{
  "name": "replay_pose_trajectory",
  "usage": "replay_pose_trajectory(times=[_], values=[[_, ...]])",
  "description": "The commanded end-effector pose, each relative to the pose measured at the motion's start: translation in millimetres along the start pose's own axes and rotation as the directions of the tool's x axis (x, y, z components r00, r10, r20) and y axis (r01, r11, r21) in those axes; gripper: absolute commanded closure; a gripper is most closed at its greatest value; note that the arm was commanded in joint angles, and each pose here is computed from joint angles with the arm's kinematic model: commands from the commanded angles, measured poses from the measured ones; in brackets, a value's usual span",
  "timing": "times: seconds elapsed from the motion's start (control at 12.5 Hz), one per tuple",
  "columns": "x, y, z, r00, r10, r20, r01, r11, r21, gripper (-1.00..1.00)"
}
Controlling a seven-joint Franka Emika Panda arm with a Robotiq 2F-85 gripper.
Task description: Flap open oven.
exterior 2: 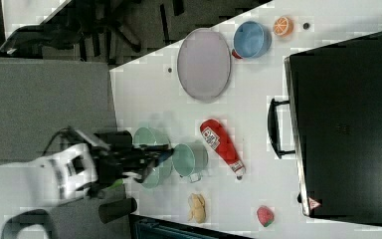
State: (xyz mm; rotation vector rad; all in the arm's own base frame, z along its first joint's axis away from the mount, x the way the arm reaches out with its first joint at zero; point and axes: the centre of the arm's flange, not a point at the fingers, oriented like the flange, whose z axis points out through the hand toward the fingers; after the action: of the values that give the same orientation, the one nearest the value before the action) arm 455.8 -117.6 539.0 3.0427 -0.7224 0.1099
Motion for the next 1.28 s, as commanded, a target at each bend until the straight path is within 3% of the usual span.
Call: replay_pose_trajectory(times=[0.08, 0.48, 1.28], values=[[7, 35, 40, 0.984, -0.178, 0.028, 0.178, 0.984, 0.0, 0.65], [35, 77, 82, 0.941, -0.34, -0.004, 0.339, 0.94, -0.038, 0.65], [67, 116, 171, 0.952, -0.305, 0.013, 0.304, 0.946, -0.112, 0.65]])
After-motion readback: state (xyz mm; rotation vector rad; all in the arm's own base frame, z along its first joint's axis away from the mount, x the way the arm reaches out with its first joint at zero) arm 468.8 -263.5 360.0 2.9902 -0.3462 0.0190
